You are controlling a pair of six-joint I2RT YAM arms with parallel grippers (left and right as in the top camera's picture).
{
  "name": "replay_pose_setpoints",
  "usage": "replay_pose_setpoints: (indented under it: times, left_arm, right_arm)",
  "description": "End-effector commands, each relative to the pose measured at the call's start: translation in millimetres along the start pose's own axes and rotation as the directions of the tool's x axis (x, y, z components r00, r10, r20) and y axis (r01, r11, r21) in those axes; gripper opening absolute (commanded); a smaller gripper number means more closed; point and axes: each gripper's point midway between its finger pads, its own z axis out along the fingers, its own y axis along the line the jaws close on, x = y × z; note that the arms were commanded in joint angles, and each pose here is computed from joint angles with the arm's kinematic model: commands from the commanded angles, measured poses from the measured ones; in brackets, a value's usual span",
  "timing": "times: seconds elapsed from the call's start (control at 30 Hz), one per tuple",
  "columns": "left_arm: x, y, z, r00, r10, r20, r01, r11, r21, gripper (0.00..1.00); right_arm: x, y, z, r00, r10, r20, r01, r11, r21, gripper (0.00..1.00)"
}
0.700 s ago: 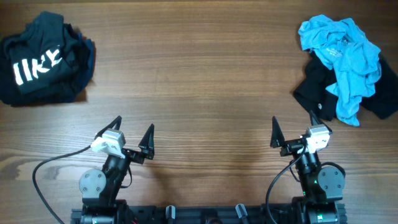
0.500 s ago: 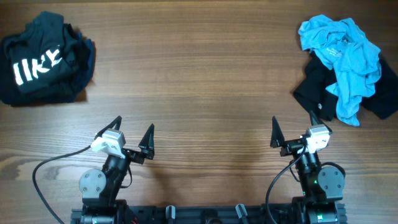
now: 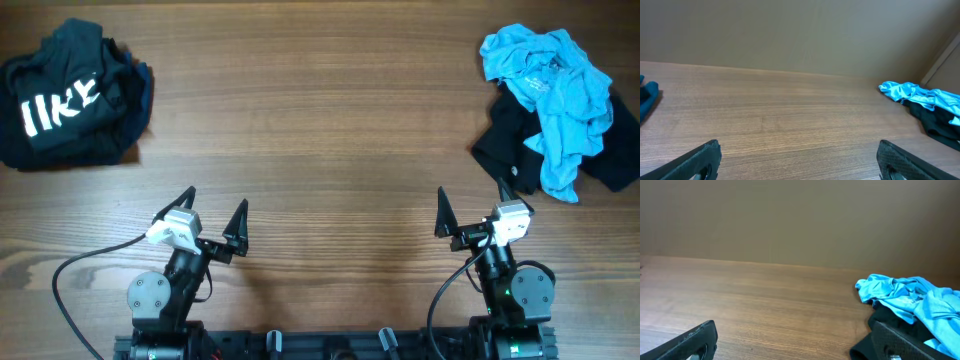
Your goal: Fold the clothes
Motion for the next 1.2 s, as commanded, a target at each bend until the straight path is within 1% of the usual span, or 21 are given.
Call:
replay_pose_setpoints:
  times: [0.0, 1.17]
  left_arm:
    - [3.3, -1.8, 0.5, 1.0, -0.008, -0.008, 0.008, 1.0, 0.012, 1.0]
    - [3.3, -1.8, 0.5, 1.0, -0.008, -0.008, 0.008, 1.0, 0.012, 1.0]
  right_arm:
    - [-1.8, 0.9, -0.5, 1.0, 0.014, 0.01, -0.014, 1.0, -0.008, 1.0]
    - [-2.6, 2.2, -0.6, 1.0, 0.025, 0.013, -0.025, 1.0, -0.016, 1.0]
